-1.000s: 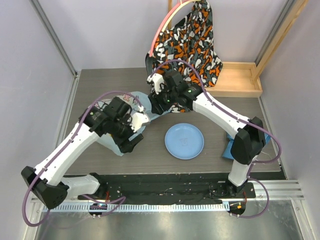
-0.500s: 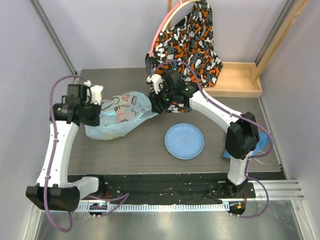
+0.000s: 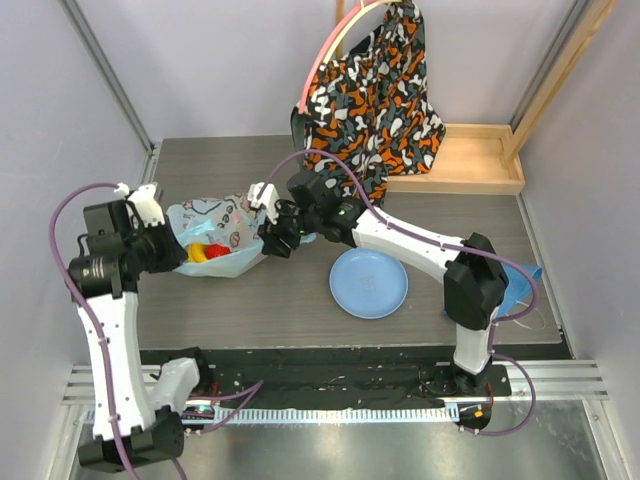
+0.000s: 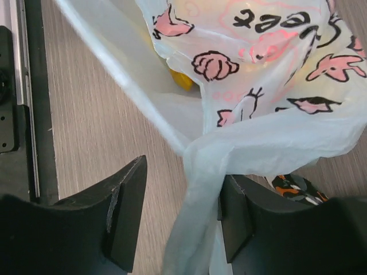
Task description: Take the fake fruits out of the plastic bag
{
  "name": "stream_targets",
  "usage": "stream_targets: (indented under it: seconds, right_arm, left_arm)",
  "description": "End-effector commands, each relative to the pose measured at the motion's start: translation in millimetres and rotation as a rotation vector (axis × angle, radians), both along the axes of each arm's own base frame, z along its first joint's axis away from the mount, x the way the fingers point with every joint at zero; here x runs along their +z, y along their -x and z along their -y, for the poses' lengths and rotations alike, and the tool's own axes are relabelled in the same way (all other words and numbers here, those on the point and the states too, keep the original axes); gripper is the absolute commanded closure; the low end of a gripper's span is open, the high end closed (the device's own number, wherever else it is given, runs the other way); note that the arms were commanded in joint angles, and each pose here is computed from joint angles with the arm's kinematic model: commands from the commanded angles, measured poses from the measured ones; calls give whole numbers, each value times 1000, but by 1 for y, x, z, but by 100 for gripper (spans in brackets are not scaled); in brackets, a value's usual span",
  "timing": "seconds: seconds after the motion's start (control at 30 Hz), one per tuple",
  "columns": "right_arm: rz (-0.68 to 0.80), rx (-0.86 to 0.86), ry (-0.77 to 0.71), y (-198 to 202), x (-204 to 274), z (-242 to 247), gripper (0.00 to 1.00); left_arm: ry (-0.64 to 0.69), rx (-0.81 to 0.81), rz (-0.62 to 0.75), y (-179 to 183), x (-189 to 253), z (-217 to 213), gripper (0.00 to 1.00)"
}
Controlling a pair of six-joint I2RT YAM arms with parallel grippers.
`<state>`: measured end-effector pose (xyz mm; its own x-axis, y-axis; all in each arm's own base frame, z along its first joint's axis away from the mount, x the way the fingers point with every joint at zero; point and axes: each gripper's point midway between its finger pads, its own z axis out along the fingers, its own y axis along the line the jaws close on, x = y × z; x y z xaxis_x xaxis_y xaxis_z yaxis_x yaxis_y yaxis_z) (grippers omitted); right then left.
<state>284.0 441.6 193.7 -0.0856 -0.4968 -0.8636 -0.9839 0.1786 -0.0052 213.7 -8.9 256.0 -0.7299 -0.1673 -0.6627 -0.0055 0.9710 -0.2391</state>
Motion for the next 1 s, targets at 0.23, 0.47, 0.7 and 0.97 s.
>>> stream_targets:
  seconds: [0.23,0.47,0.7,0.97]
  right_arm:
    - [218,-145,74,-45,19,29,40]
    - [171,-196,57,-47,25,61,39]
    - [222,-298,67,-67,39,68,39]
    - [251,-379,54,-95,49,58,39]
  left_arm:
    - [-78,33,168,35,51,-3,79]
    - [60,-149,173,32,43,32,41]
    - [118,-236,92,25,39,42,38]
    - [75,-343,24,40,46,43,42]
